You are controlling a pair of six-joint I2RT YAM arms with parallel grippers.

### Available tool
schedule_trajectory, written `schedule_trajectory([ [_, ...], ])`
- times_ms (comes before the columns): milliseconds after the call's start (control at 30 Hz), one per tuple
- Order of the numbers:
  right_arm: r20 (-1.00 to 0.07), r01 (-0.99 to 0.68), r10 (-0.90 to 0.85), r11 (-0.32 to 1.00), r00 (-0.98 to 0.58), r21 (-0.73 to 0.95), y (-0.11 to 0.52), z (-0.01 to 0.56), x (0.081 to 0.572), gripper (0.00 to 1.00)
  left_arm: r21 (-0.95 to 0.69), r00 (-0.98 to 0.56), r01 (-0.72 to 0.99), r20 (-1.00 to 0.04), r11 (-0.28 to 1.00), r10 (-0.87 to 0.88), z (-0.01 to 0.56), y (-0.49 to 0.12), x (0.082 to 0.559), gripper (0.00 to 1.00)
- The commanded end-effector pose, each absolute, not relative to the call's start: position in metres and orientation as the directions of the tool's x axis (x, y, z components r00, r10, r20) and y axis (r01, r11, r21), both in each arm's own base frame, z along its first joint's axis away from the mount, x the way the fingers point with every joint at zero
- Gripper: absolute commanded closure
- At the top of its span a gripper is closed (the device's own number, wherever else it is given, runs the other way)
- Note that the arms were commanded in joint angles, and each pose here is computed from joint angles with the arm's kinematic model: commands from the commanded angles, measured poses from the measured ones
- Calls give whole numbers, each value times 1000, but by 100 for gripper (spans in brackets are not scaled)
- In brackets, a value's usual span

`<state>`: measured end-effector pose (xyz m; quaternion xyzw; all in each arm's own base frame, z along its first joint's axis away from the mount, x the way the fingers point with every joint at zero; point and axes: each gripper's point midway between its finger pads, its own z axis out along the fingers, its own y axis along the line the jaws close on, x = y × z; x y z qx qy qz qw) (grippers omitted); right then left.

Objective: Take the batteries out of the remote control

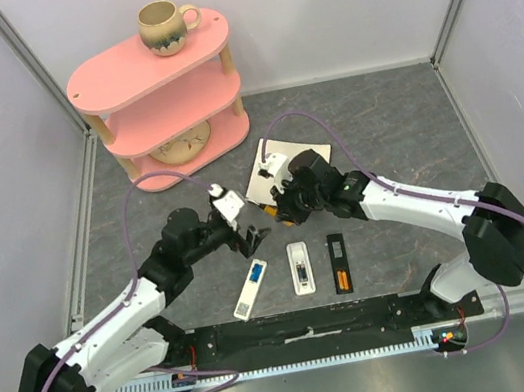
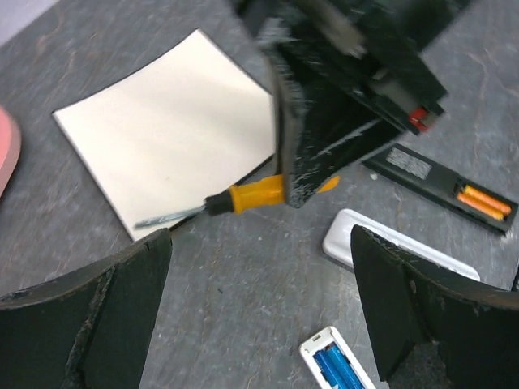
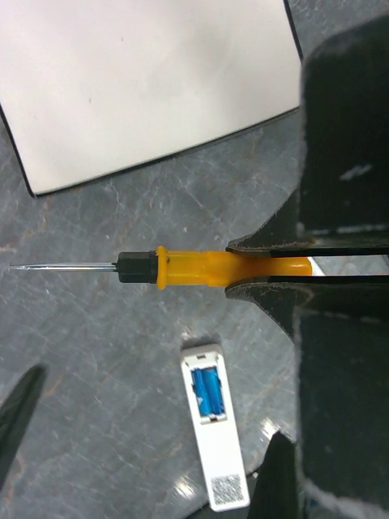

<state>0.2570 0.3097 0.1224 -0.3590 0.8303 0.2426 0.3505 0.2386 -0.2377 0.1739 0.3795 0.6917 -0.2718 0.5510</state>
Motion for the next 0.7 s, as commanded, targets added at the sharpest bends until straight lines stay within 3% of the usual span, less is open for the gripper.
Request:
schedule_trajectory([
  [0,-759,-829,-458,528,-463,188,313,140,236,100,315,189,838,-933,445,305,188,-257,232,2],
  [267,-762,-843,-458,497,-457,207,314,149,228,100,406,234,849,-862,337,449,160,-283,232,2],
  [500,-780,-856,-447,472,-438,211,312,163,221,100,408,193,840,-842,358,504,140,-287,240,5],
  [667,-784,-859,-443,466,-436,215,312,167,219,100,400,174,838,-841,372,512,142,-289,243,21],
])
